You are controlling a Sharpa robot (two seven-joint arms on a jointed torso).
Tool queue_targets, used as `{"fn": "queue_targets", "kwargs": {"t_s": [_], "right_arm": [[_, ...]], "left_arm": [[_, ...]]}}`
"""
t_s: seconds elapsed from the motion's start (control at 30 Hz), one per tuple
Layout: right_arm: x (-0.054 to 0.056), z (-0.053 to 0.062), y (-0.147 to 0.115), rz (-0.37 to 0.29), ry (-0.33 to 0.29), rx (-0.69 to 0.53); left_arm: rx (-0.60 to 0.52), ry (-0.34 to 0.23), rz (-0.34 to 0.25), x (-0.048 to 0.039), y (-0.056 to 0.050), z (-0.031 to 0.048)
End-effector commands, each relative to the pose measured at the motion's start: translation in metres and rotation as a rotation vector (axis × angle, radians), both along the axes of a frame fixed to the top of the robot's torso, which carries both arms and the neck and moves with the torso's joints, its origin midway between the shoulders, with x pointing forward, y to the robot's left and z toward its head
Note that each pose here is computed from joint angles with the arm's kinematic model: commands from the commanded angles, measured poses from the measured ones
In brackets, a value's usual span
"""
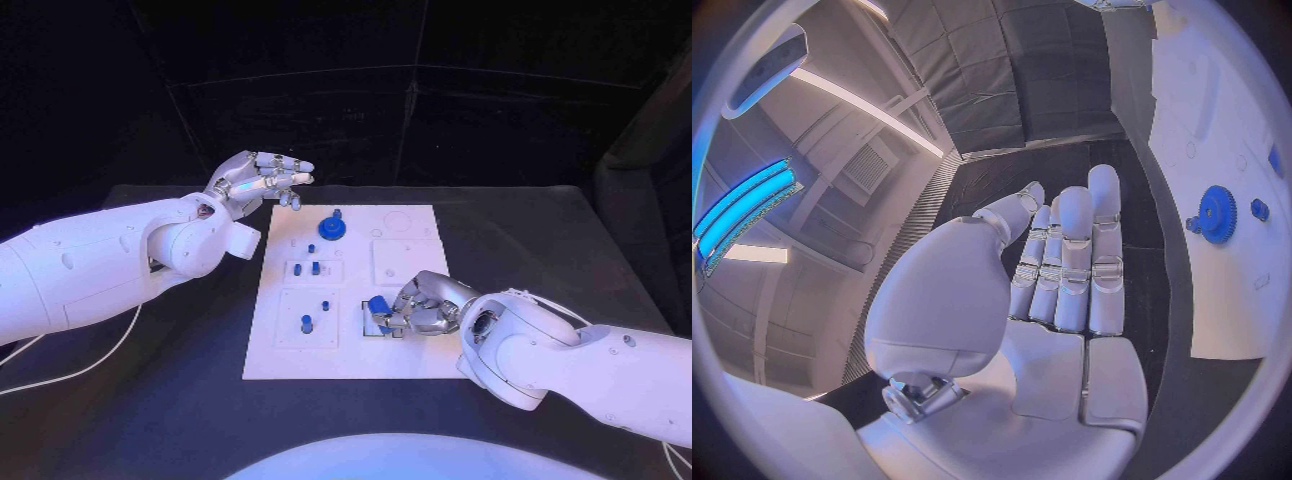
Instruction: Assemble the parts on the task board
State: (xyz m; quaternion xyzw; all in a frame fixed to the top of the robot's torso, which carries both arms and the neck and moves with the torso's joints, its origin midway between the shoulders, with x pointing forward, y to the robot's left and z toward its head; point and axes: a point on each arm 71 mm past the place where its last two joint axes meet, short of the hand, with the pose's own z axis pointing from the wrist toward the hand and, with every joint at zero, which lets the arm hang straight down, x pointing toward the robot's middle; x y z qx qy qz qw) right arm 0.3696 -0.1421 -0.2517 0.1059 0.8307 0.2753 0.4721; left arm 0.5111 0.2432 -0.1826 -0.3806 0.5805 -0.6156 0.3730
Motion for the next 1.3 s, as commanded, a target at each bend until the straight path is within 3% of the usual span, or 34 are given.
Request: {"fn": "queue_targets", "kwargs": {"t_s": [0.03,0.37,0.8,1.17,1.3], "right_arm": [[0.002,-0.002,0.001,-0.031,0.018,-0.003],[0.007,-0.005,0.006,-0.036,0.013,-0.031],[0.008,-0.006,0.011,0.005,-0.003,-0.065],[0.004,-0.002,0.015,0.094,-0.035,-0.035],[0.005,-0.001,0.013,0.091,-0.058,-0.05]], "left_arm": [[-0.011,-0.004,-0.014,-0.0004,-0.002,0.0015],[-0.01,-0.004,-0.013,-0.0004,-0.002,0.0016],[-0.01,-0.004,-0.012,-0.0002,-0.002,0.0015],[-0.009,-0.003,-0.012,0.0,-0.002,0.0014],[-0.009,-0.003,-0.01,0.0001,-0.001,0.0014]]}}
